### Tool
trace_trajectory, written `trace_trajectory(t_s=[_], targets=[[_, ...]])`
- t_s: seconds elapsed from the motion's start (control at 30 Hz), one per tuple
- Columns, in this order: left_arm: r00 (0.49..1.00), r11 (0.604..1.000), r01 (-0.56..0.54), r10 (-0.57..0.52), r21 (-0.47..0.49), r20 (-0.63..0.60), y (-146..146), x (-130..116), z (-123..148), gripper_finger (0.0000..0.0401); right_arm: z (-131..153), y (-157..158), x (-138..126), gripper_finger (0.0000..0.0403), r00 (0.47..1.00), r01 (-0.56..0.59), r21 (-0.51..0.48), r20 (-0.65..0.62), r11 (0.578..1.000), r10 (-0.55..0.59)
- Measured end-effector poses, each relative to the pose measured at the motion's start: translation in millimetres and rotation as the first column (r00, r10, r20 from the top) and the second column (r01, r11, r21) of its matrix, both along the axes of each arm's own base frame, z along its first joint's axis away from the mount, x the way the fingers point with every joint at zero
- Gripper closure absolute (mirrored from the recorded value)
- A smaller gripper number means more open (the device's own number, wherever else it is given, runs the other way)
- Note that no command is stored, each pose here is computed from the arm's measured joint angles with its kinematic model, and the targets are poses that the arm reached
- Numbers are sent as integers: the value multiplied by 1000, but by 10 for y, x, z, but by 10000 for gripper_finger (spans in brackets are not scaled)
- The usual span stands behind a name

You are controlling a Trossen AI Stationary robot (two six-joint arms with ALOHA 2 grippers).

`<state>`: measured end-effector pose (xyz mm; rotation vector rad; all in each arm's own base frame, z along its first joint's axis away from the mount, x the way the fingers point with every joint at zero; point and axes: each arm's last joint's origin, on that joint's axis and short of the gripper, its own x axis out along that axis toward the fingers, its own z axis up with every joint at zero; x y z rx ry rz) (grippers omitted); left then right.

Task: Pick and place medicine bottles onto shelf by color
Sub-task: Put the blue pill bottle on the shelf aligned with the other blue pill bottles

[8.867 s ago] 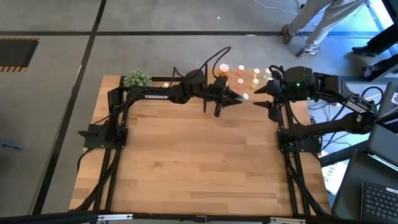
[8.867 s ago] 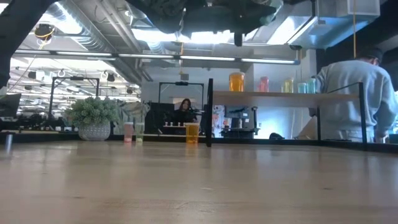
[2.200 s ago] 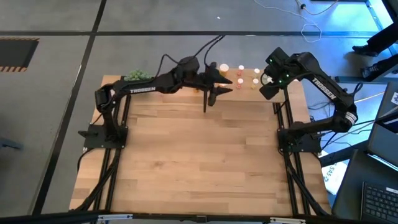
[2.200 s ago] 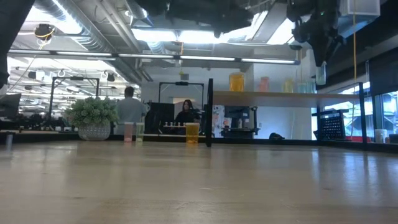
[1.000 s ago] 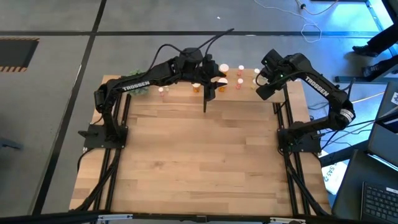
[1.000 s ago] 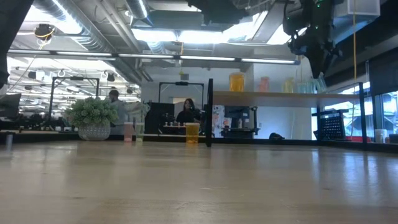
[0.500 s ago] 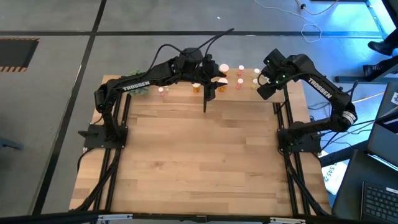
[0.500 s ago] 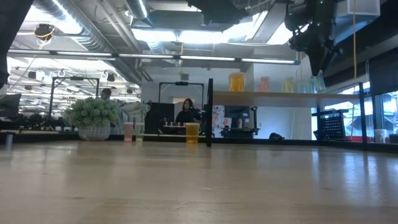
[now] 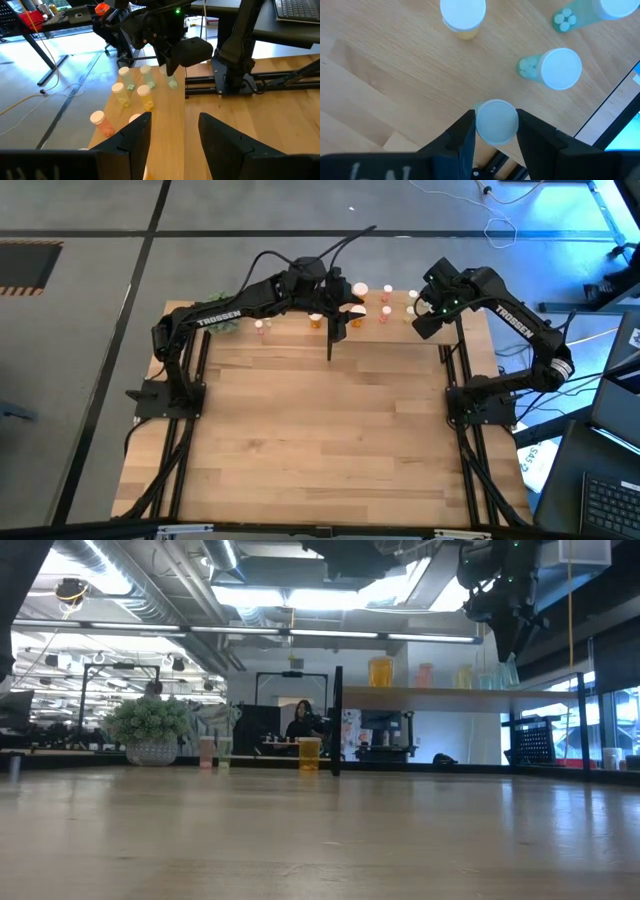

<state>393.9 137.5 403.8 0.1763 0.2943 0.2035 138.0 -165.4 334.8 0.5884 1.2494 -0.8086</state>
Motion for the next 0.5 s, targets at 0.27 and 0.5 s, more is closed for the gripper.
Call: trace_trajectory(t_s=[0.27, 0.5], targets=[[1000, 1000, 1, -1, 4, -1, 0, 0, 0, 242, -2, 7, -1, 267, 1000, -7, 4, -6, 1000, 7], [1000, 1000, 2, -2, 7, -1, 0, 0, 1, 242, -2, 11, -3, 267, 1000, -13, 7, -9, 1000, 13]])
